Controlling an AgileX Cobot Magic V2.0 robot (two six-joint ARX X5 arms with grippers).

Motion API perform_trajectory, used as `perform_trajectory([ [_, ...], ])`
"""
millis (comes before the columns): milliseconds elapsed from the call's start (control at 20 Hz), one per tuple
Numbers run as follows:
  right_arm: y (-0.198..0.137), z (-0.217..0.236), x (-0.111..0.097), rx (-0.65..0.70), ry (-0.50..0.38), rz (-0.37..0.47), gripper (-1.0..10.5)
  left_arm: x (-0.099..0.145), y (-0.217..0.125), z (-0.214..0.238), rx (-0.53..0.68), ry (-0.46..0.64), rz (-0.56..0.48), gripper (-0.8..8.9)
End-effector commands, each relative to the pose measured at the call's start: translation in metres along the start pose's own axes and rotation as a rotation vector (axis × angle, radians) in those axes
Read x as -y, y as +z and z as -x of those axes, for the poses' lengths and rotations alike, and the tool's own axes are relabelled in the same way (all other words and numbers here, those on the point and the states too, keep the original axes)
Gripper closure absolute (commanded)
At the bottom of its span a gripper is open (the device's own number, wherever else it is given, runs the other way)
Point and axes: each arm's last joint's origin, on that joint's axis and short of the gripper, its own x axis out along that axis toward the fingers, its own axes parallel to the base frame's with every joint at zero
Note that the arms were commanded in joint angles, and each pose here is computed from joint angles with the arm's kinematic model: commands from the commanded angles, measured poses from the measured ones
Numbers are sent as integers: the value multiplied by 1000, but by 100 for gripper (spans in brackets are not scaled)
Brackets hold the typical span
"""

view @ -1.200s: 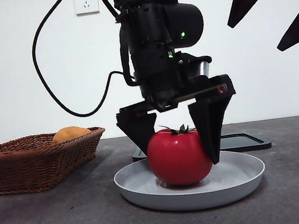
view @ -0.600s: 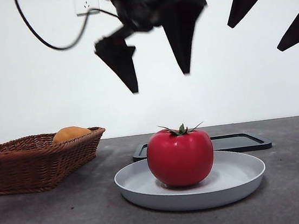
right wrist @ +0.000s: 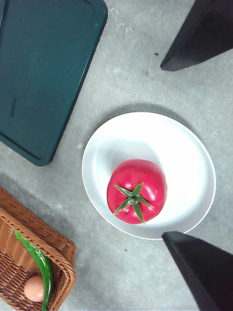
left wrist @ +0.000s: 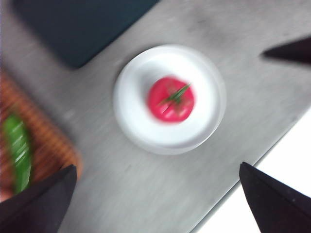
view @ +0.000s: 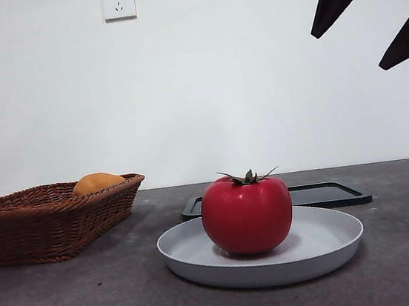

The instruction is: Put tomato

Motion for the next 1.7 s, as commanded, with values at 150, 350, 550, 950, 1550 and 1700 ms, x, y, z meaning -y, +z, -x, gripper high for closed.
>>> perform_trajectory([
  [150, 5, 1, -2, 15, 6, 17, 356, -10, -50, 27, 86, 34, 28, 187],
  [350, 5, 1, -2, 15, 6, 17, 356, -14, -94, 29, 257, 58, 50, 187],
  [550, 5, 1, -2, 15, 7, 17, 356, -14, -129, 8, 404, 57, 77, 187],
  [950, 5, 1, -2, 15, 7, 17, 356, -14, -163, -23, 574, 45, 135, 187],
  [1550, 6, -2, -9, 17, 43, 17, 357, -15, -163, -22, 578, 80, 110, 187],
  [1700, 9, -11, -17, 7, 76, 11, 357, -15, -163, -22, 578, 80, 110, 187],
])
